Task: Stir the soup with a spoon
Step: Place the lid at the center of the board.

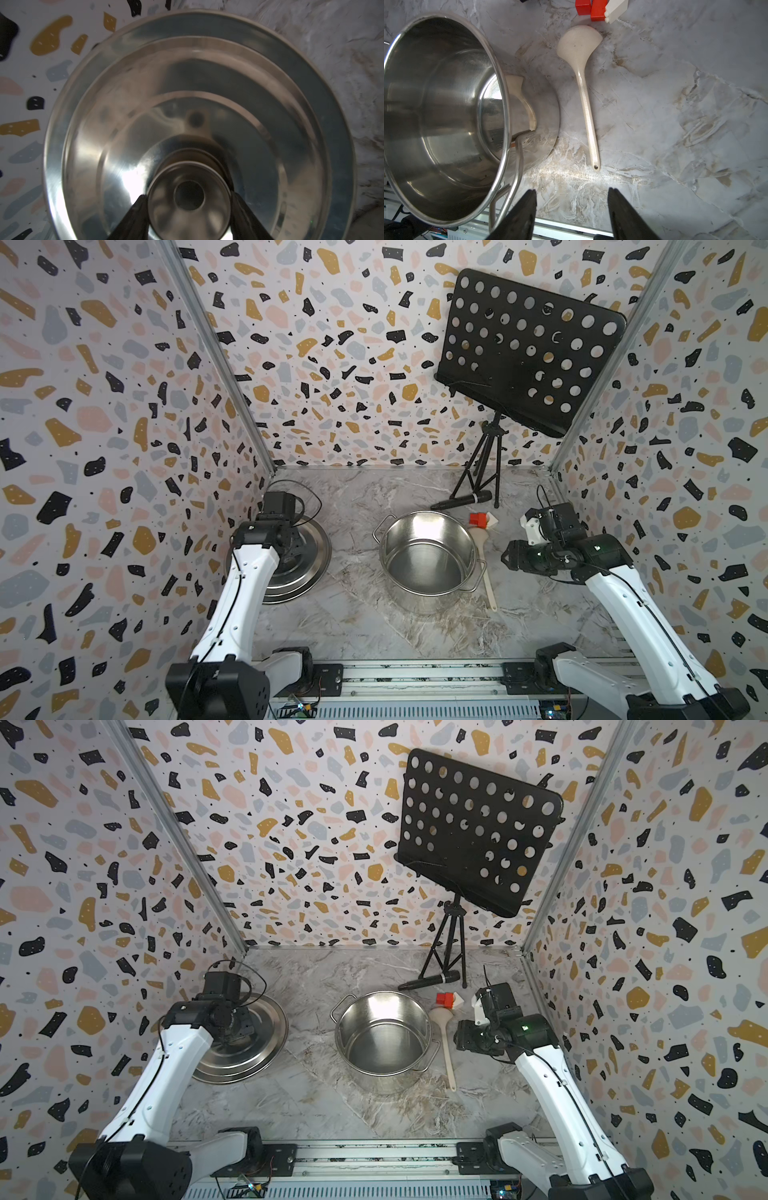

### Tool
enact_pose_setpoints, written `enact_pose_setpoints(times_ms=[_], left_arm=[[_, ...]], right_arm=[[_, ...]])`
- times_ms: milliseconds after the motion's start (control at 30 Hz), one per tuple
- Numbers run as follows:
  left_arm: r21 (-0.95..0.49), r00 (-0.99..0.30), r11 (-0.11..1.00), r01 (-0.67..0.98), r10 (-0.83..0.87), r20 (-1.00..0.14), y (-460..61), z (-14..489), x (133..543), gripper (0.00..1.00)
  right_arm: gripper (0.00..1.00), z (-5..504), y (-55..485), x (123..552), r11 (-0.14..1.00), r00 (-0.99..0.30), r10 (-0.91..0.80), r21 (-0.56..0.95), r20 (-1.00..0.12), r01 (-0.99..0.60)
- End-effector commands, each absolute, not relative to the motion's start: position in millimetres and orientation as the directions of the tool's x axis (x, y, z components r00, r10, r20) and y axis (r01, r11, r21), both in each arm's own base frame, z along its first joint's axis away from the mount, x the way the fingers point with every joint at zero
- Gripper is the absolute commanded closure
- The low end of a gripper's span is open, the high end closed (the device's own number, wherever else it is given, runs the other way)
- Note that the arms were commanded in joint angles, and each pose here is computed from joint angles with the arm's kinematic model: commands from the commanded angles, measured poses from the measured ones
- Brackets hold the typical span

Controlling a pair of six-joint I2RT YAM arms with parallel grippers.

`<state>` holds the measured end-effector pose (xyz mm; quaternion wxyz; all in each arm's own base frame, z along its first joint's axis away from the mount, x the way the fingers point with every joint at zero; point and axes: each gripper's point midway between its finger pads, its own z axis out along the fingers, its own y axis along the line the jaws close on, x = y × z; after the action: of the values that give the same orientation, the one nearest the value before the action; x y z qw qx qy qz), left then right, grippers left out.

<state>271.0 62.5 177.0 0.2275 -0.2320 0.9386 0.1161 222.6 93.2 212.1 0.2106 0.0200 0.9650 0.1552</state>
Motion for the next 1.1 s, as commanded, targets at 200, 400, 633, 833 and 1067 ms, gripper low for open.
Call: enact_pose_setpoints(times_ms=[200, 400, 633, 833, 1067], left_arm=[[0.050, -0.744, 0.843, -0.535, -0.442, -0.501, 73, 117, 332, 0.76], [-0.031, -0.767, 0.850, -0.525, -0.489, -0.416, 65, 75, 351, 0.74], [-0.054, -0.789, 0.852, -0.522, -0.505, -0.350, 63, 47, 360, 0.73], [-0.030, -0.806, 0.844, -0.535, -0.521, -0.281, 62, 27, 351, 0.63], [-0.030, -0.807, 0.847, -0.531, -0.517, -0.285, 62, 42, 348, 0.03]], right_arm=[[0.40, 205, 98, 228, 0.948, -0.917, 0.085, 0.314, -0.390, -0.045], [0.40, 198, 94, 229, 0.955, -0.920, 0.097, 0.297, -0.380, -0.022], [0.41, 187, 90, 225, 0.959, -0.927, 0.117, 0.283, -0.356, 0.012], [0.40, 173, 88, 223, 0.963, -0.934, 0.116, 0.270, -0.338, 0.022], [0.37, 148, 96, 223, 0.957, -0.947, 0.066, 0.288, -0.316, -0.029]])
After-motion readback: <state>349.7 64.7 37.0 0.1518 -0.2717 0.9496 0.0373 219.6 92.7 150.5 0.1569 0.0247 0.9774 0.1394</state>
